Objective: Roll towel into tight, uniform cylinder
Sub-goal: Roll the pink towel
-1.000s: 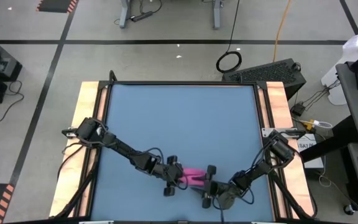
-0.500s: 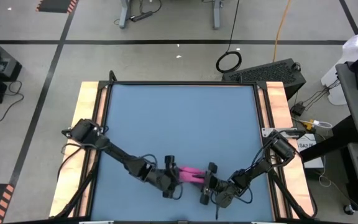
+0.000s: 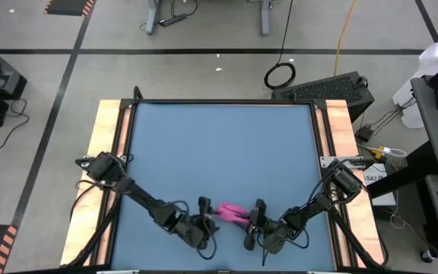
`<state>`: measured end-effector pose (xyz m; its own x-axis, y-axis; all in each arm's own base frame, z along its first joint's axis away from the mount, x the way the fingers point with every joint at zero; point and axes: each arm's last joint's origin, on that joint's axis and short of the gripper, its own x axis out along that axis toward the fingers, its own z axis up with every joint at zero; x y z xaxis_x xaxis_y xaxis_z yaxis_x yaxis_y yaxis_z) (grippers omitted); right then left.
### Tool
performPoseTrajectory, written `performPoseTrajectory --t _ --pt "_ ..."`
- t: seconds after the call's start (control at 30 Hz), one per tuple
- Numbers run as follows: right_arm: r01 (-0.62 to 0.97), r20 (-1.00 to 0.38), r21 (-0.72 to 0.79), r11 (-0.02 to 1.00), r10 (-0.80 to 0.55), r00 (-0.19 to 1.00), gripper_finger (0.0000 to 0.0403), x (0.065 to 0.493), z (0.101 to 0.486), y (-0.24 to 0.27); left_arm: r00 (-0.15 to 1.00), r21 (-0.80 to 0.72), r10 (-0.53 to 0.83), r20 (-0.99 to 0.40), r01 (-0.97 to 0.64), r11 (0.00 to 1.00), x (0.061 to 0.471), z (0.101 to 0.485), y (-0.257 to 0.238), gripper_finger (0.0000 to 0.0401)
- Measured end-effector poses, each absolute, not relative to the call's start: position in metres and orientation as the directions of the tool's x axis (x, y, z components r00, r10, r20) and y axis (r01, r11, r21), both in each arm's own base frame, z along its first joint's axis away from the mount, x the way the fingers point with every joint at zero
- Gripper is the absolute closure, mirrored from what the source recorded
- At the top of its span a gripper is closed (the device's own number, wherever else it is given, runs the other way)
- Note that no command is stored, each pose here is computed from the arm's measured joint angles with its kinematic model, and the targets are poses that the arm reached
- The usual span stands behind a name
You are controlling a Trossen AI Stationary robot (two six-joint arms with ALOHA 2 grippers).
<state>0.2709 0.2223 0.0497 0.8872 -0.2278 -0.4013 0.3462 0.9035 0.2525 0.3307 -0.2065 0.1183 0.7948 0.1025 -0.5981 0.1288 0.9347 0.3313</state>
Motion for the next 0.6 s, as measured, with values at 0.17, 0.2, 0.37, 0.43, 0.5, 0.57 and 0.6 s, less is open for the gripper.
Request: performPoseTrajectory --t 0.17,0.2,0.37,0.43,0.5,0.57,0.6 --pt "0.341 -0.399 0.263 0.902 -0.22 0.89 0.0322 0.271 0.05 0.223 0.791 0.388 0.119 -0.601 0.158 0.908 0.335 0.114 -0.201 0.0129" --pt "0.338 -0.401 0.266 0.903 -0.215 0.89 0.0323 0.271 0.05 0.223 0.791 0.393 0.121 -0.6 0.16 0.905 0.336 0.114 -0.199 0.0129" --pt "0.337 -0.402 0.279 0.899 -0.209 0.891 0.0323 0.273 0.051 0.222 0.78 0.397 0.118 -0.614 0.177 0.9 0.34 0.113 -0.192 0.0129" --pt "0.336 -0.401 0.282 0.899 -0.208 0.892 0.0323 0.273 0.051 0.222 0.768 0.373 0.093 -0.634 0.199 0.906 0.342 0.112 -0.188 0.0134" --pt "0.335 -0.399 0.286 0.898 -0.206 0.894 0.0323 0.273 0.051 0.222 0.757 0.345 0.072 -0.649 0.209 0.915 0.344 0.111 -0.184 0.0147" --pt "0.334 -0.398 0.287 0.898 -0.206 0.894 0.0323 0.273 0.051 0.222 0.746 0.326 0.062 -0.663 0.213 0.921 0.347 0.11 -0.178 0.0164" --pt "0.334 -0.398 0.287 0.898 -0.205 0.894 0.0323 0.273 0.051 0.222 0.742 0.322 0.062 -0.668 0.213 0.922 0.348 0.11 -0.176 0.0174"
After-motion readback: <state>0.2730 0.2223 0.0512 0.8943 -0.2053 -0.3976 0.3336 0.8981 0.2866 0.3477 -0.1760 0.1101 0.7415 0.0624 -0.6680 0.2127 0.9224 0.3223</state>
